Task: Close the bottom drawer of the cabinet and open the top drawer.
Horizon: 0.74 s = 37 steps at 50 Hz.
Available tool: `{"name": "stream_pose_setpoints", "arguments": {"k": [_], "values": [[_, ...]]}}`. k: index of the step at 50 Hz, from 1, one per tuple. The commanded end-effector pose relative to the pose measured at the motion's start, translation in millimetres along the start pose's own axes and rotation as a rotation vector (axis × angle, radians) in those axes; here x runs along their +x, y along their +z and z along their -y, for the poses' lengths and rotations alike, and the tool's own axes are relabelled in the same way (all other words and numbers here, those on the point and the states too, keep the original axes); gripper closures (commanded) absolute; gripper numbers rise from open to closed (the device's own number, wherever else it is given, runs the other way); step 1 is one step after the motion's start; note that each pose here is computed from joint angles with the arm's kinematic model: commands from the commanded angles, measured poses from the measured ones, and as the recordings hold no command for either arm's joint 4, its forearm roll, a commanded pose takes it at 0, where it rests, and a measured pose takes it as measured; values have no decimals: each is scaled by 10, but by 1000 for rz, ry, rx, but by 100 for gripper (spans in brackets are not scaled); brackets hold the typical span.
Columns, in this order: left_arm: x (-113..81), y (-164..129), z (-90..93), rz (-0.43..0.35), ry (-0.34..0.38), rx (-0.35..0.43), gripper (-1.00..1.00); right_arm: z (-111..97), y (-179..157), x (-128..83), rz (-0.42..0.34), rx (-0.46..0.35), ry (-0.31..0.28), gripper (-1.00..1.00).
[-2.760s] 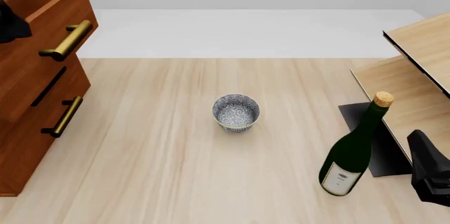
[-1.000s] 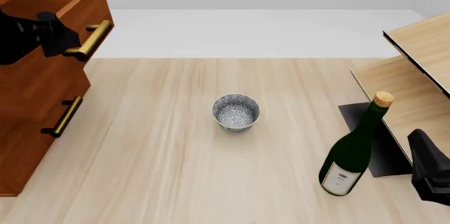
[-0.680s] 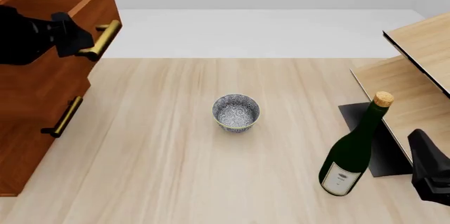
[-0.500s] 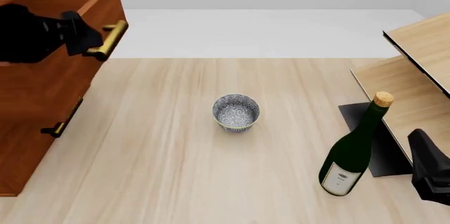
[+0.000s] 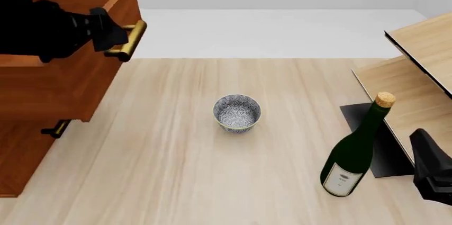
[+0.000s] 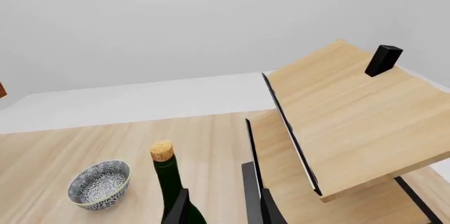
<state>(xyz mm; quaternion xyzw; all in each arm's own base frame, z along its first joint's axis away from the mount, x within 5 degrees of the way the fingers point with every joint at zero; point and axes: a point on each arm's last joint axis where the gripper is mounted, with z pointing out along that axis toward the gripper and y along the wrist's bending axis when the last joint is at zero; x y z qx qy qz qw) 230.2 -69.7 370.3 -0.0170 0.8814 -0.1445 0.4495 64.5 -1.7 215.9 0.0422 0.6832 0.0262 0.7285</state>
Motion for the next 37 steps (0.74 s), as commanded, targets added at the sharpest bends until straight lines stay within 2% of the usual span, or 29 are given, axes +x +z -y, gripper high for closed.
{"name": "stream_pose_setpoints", "arguments": {"k": [1, 26, 37], "values": [[30, 142, 86, -33, 7, 22, -100, 0, 3, -2, -1, 1, 0, -100], [2, 213, 328, -23, 13, 98, -100, 1, 10, -6, 0, 3, 2, -100], [-61, 54, 467, 12, 11, 155, -100, 1, 2, -6, 3, 3, 0, -100]]}}
